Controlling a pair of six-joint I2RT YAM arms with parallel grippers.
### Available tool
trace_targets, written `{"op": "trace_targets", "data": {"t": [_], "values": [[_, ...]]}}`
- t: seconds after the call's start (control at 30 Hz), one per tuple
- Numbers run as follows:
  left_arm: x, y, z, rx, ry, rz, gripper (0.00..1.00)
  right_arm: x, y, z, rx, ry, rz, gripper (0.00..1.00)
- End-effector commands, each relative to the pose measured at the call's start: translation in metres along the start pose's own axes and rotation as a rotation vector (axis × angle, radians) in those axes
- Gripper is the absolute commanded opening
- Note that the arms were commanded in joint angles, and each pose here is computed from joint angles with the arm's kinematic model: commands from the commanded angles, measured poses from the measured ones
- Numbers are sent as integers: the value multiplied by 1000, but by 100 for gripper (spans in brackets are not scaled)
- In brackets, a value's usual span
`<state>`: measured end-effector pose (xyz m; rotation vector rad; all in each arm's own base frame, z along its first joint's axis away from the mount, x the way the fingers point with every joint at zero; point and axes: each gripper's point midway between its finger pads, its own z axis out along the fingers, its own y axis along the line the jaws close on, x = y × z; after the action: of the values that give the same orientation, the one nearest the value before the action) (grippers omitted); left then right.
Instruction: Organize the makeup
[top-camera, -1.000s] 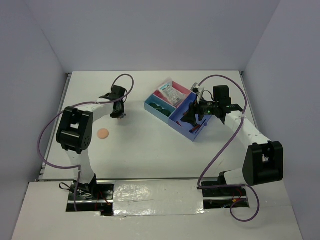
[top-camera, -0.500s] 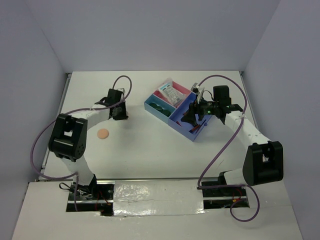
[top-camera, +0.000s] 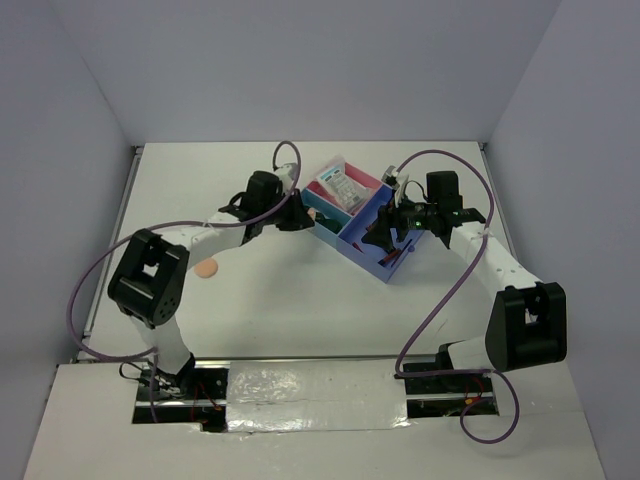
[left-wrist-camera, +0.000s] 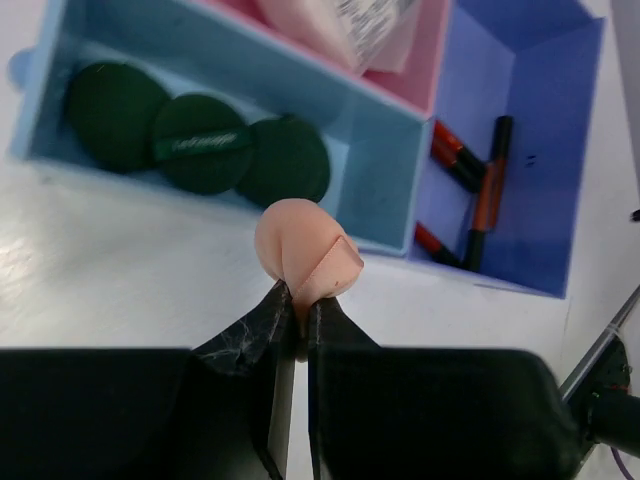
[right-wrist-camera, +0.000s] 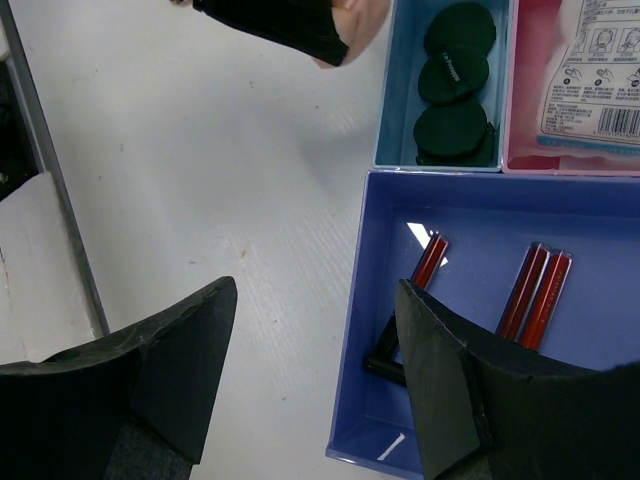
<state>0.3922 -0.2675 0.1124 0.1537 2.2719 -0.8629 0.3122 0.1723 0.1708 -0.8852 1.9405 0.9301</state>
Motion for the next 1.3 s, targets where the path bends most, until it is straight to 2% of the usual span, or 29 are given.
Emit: {"op": "trace_targets", "data": {"t": [0.0,0.3,0.43,0.7,0.73,0.8,0.9,1.1,1.27], "values": [[-25,-32,13,97,-58,13,12,-16,2,-6,6,-33,-57,72],[-38,-39,41,68,-48,16,20,-17,3,-7,7,-35,-61,72],[-32,-28,52,10,-11,22,33,-17,3,-7,8,-37,-63,72],[-30,-21,55,-27,3,25,45,-16,3,-8,11,-36,-66,72],[-31,-22,54,-26,0,26,52,-17,3,-8,12,-37,-64,72],[-31,-22,53,-25,-1,27,55,-16,3,-8,10,-36,-63,72],[-35,-25,51,-20,-10,33,65,-16,3,-8,8,-35,-64,72],[-49,-36,41,1,-42,45,66,-16,3,-8,11,-32,-66,72],[-61,-46,27,12,-79,59,63,-16,3,-8,11,-30,-72,72]]}}
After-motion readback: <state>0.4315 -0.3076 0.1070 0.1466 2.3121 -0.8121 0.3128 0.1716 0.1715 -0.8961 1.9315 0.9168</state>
